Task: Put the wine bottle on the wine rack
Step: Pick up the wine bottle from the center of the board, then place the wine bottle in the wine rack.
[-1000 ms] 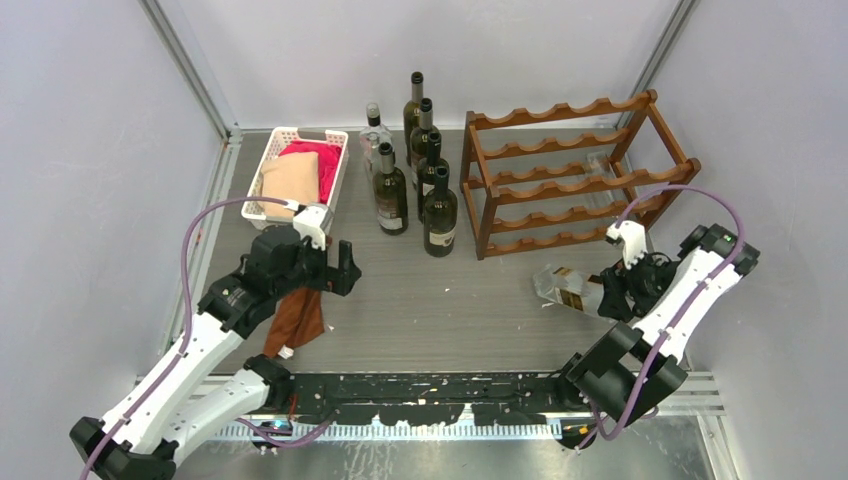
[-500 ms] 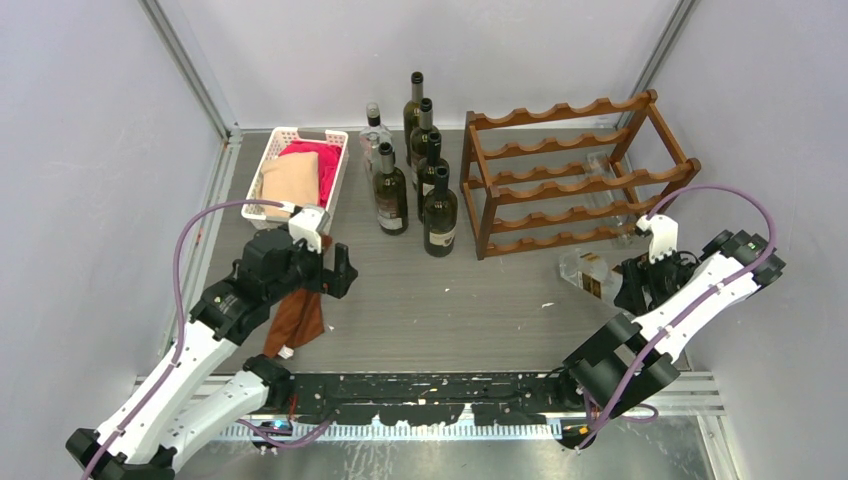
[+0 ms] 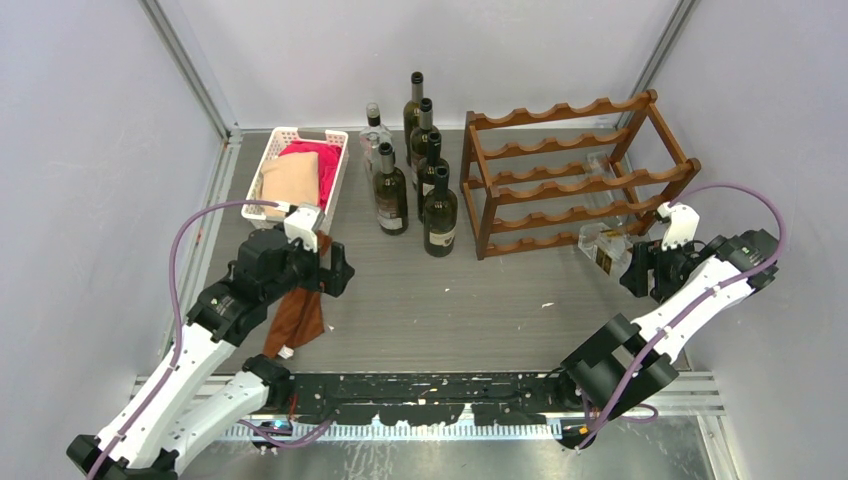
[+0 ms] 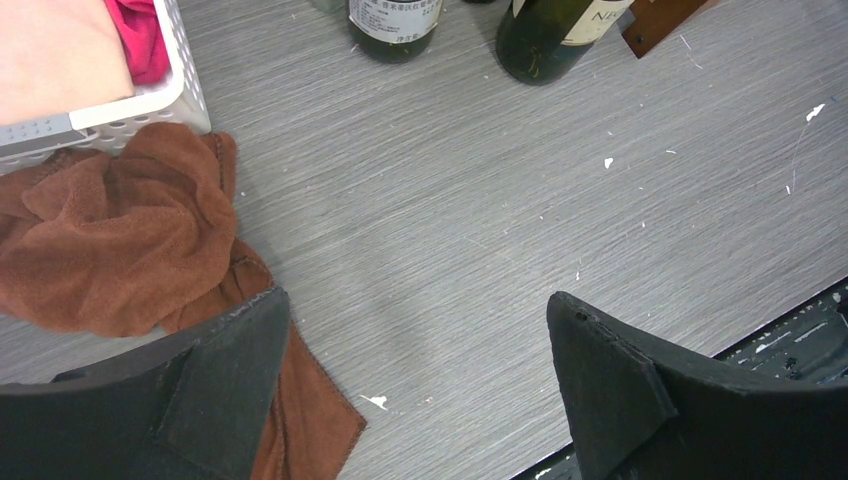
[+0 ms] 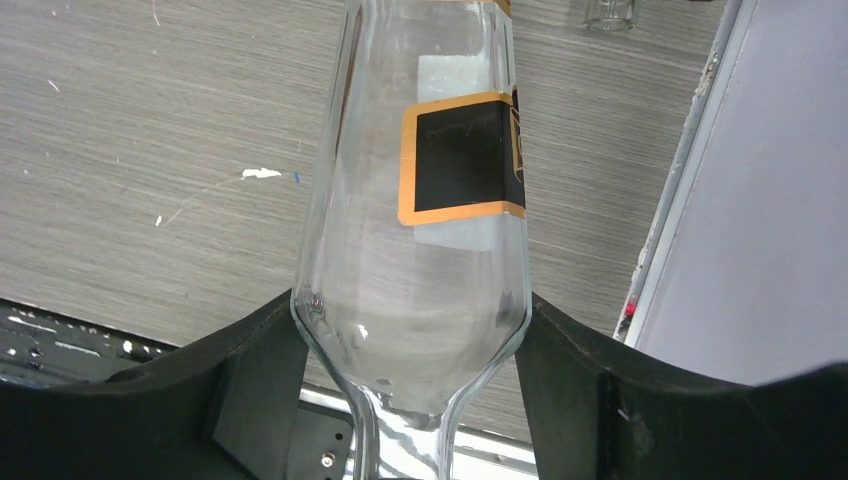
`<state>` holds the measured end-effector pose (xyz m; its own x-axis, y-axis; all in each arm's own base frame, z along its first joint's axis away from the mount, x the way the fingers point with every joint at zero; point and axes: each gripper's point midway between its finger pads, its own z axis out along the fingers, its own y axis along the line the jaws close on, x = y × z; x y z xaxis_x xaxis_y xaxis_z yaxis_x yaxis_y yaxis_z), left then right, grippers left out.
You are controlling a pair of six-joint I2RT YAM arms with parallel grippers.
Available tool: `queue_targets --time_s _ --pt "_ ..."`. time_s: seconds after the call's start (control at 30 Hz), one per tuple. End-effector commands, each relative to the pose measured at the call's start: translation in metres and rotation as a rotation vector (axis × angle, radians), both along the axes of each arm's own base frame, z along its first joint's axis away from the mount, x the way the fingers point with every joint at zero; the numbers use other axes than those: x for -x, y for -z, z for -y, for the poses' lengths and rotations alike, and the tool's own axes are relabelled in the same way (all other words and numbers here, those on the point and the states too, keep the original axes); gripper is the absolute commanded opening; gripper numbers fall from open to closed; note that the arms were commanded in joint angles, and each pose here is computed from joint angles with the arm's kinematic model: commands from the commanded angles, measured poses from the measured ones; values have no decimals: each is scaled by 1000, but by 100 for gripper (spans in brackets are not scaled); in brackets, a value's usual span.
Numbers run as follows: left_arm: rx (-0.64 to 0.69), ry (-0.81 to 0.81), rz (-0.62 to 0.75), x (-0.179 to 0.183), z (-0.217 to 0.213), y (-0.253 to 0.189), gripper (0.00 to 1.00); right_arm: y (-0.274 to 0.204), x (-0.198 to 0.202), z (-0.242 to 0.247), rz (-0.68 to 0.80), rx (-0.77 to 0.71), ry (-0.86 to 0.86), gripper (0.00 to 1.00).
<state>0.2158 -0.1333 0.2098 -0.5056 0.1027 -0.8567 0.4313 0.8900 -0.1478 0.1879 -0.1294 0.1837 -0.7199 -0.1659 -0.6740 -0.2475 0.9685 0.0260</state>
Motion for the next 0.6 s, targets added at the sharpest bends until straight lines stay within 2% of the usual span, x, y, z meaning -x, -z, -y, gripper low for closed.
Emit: queue_targets --time_s 0.0,0.57 --pt "30 12 41 -4 2 -11 98 -26 -28 1 184 -15 6 1" --pt "53 4 38 -7 1 -11 98 -10 -40 -1 189 -90 0 1"
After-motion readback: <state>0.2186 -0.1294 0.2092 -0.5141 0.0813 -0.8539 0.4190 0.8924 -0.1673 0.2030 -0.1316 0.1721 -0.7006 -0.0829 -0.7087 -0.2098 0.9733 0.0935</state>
